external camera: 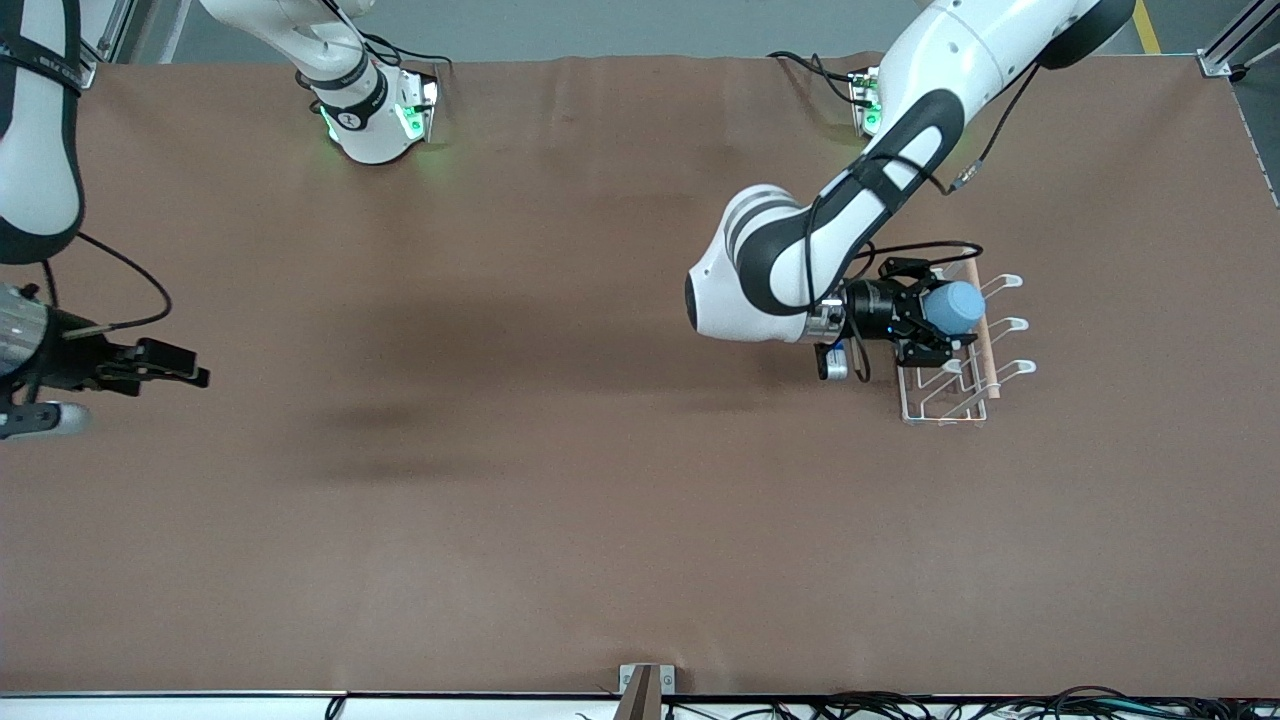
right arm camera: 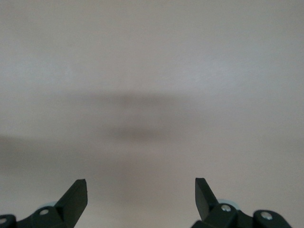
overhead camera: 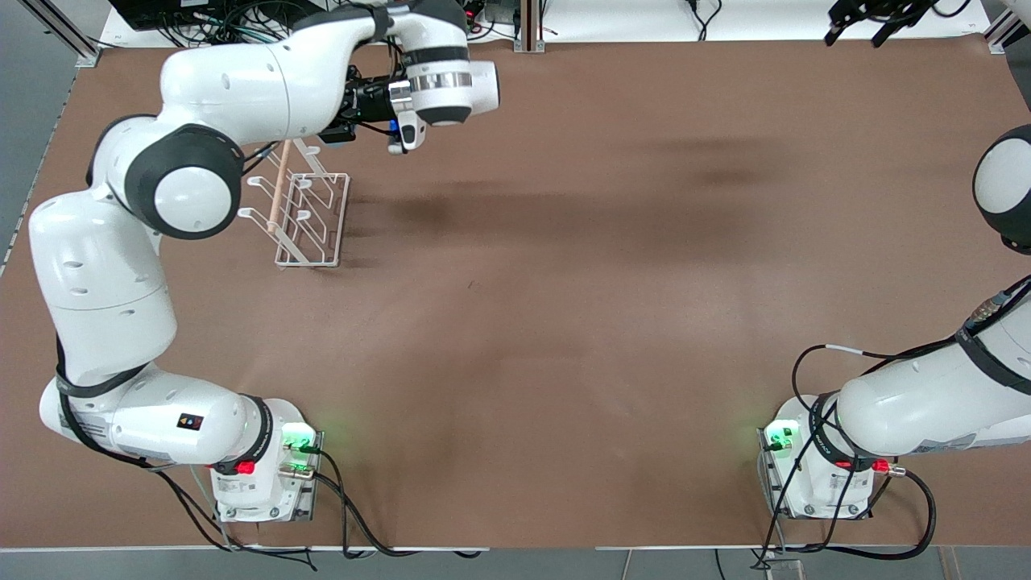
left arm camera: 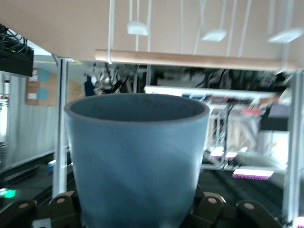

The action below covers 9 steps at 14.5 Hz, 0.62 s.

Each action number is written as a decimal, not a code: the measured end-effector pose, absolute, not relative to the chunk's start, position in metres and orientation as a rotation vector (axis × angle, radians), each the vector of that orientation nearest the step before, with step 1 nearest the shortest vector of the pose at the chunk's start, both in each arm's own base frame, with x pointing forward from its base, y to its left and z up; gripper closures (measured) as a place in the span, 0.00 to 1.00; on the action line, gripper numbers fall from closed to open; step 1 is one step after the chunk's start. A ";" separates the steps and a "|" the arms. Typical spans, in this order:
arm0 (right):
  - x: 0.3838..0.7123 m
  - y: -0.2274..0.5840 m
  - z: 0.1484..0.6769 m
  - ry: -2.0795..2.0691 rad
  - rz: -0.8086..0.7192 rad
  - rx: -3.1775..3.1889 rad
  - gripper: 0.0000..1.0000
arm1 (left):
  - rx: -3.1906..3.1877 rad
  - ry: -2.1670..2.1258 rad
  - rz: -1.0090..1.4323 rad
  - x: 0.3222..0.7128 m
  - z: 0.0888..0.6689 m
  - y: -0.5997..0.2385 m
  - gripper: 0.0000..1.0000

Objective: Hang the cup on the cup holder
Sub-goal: 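Lower the cup with the left gripper onto a rack hook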

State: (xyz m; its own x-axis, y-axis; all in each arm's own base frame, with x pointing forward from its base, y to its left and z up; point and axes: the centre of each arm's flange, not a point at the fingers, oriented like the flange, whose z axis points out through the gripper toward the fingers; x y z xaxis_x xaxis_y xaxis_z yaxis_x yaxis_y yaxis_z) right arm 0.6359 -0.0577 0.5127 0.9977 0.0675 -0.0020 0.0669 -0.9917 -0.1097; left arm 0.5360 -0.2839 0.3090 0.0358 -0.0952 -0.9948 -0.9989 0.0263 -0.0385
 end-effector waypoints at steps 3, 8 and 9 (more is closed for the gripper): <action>0.629 -0.058 0.541 -0.015 -0.011 -3.047 0.00 | -1.165 1.249 1.177 0.535 0.284 -0.266 0.26; 0.578 -0.087 0.603 0.285 0.064 -3.025 0.00 | -1.087 1.251 1.234 0.535 0.249 -0.250 0.26; 0.572 -0.088 0.610 0.286 0.068 -3.046 0.00 | -1.079 1.247 1.244 0.536 0.243 -0.247 0.26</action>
